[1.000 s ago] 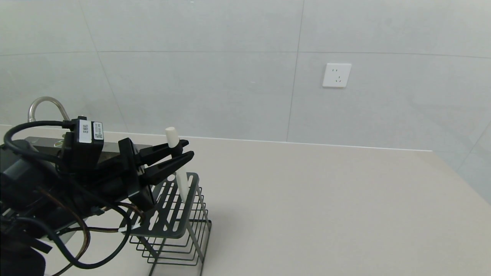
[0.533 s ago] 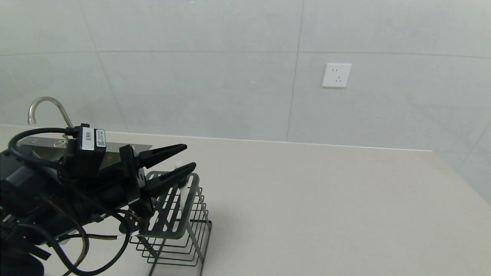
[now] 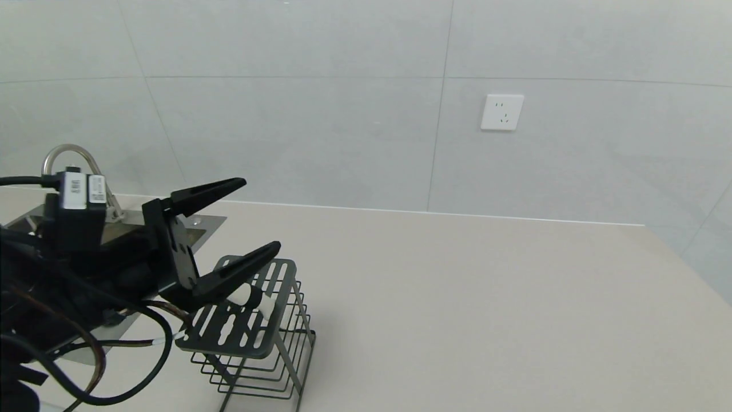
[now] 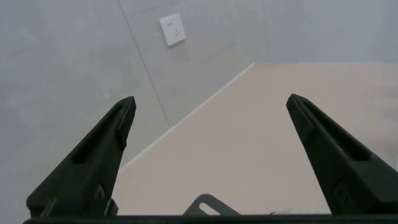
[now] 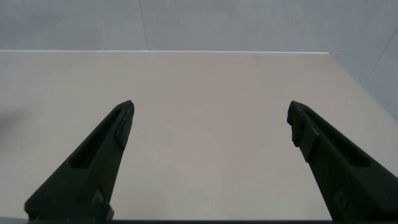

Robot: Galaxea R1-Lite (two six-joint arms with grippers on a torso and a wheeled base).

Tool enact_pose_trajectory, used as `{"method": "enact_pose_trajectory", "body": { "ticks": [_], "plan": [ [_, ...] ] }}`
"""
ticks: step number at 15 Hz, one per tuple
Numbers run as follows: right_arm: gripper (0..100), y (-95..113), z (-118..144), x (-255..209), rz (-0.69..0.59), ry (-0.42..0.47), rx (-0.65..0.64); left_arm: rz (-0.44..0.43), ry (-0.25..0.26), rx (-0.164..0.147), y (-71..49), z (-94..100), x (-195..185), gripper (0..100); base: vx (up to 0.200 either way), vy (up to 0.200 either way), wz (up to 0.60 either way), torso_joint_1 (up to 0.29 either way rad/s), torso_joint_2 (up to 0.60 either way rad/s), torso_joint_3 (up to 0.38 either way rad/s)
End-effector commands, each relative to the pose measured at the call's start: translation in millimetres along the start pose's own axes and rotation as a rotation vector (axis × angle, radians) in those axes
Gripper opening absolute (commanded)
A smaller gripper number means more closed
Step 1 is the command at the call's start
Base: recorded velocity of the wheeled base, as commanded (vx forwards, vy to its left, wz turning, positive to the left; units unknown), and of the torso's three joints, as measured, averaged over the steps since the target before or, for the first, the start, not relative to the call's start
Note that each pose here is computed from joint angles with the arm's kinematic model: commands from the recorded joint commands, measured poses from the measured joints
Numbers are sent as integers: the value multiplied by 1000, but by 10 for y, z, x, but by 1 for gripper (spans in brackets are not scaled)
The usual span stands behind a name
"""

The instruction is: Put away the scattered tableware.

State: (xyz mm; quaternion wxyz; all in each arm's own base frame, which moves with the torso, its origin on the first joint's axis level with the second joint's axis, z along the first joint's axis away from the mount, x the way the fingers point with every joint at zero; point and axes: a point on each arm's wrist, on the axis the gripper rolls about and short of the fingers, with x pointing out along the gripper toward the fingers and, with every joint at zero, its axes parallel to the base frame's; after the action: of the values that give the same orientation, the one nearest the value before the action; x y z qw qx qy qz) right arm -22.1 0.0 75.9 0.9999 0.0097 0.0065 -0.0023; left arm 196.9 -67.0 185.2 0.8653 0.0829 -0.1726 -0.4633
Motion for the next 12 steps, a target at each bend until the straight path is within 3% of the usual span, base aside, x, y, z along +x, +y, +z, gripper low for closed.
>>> {"method": "enact_pose_trajectory", "body": {
  "ticks": [1, 4, 6, 7, 10, 12],
  "plan": [
    [100, 0, 0, 2, 0, 2, -1, 44, -109, 101, -197, 428, -327, 100, 0, 0, 0, 0, 0, 0],
    [100, 0, 0, 1, 0, 1, -1, 117, -178, 145, -673, 636, -891, 100, 0, 0, 0, 0, 0, 0],
    [100, 0, -4, 3, 0, 4, -1, 188, -196, 140, -863, 693, -1104, 100, 0, 0, 0, 0, 0, 0],
    [100, 0, 0, 1, 0, 1, -1, 218, -208, 110, -1026, 726, -1270, 100, 0, 0, 0, 0, 0, 0],
    [100, 0, 0, 1, 0, 1, -1, 283, -123, 52, -1377, 634, -1591, 100, 0, 0, 0, 0, 0, 0],
    [100, 0, 0, 1, 0, 1, -1, 337, -36, 8, -1552, 439, -1712, 100, 0, 0, 0, 0, 0, 0]
  ]
}}
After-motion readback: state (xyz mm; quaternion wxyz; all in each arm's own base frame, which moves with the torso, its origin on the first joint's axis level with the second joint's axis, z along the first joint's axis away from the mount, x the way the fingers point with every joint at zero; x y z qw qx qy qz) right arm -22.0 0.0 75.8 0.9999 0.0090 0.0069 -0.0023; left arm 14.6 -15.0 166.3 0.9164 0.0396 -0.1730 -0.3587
